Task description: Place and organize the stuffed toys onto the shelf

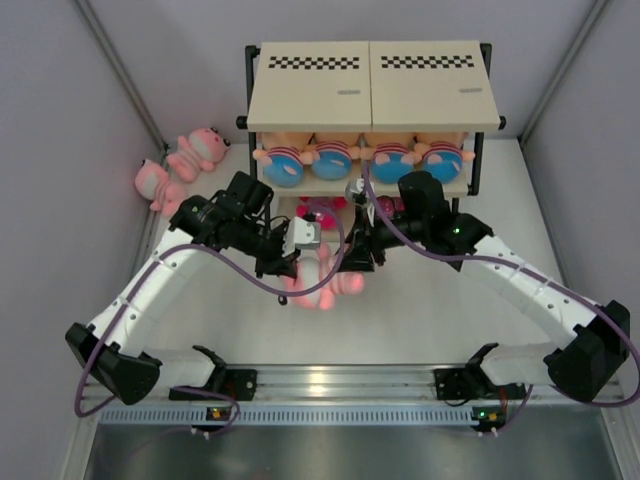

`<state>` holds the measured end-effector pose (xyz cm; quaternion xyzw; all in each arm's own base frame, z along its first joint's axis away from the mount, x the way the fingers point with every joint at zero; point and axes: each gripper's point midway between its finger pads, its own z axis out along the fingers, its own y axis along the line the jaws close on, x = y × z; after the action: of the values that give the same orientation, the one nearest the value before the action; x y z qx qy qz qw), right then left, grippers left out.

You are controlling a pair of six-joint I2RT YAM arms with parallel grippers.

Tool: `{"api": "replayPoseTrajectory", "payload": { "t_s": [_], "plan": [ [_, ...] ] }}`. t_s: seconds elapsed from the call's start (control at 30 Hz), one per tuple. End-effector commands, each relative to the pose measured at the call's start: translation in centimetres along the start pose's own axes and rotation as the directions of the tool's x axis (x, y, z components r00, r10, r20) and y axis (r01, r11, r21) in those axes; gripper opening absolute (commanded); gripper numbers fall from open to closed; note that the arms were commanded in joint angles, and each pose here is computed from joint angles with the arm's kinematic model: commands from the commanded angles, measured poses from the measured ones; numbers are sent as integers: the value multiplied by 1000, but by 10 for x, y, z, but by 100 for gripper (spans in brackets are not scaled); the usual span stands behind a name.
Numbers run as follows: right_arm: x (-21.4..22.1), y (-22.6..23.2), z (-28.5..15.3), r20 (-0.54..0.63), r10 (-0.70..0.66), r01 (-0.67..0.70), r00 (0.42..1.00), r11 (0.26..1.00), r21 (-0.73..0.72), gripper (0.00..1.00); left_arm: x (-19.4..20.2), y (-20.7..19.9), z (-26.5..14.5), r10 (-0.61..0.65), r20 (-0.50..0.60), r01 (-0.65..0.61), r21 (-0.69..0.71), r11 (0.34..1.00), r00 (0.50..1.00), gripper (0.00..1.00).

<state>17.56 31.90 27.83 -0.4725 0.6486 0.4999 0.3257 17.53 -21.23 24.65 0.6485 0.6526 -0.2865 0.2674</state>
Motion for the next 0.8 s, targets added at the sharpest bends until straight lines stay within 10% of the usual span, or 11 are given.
{"api": "replayPoseTrajectory", "payload": {
  "t_s": [0.0,0.03,0.1,0.2,0.27,0.5,0.63,0.77],
  "plan": [
    [-12,-1,4,45,-7,6,999,1000,29,22,-18,1,-14,54,46,-52,-42,998,997,0],
    [-13,-4,2,49,0,-2,999,998,60,0,-21,2,-18,47,45,-44,-61,997,998,0],
    [-28,-10,-11,87,-20,6,996,986,166,0,-21,5,-24,-4,36,8,-103,995,999,10],
    [-62,-1,-37,147,-52,10,988,962,271,0,-24,17,-46,-85,16,87,-245,966,996,78],
    [-85,6,-59,194,-71,-1,978,938,346,0,-29,29,-71,-105,12,102,-380,919,994,94],
    [-223,40,-178,470,-346,-59,812,753,656,0,-61,32,-170,-29,120,103,-681,725,992,99],
    [-260,-2,-266,556,-461,-368,691,438,820,0,-62,47,-192,-59,156,158,-758,633,986,98],
    [-268,-44,-305,587,-510,-521,629,284,805,0,-45,77,-203,-158,167,224,-837,500,973,99]
  ]
}}
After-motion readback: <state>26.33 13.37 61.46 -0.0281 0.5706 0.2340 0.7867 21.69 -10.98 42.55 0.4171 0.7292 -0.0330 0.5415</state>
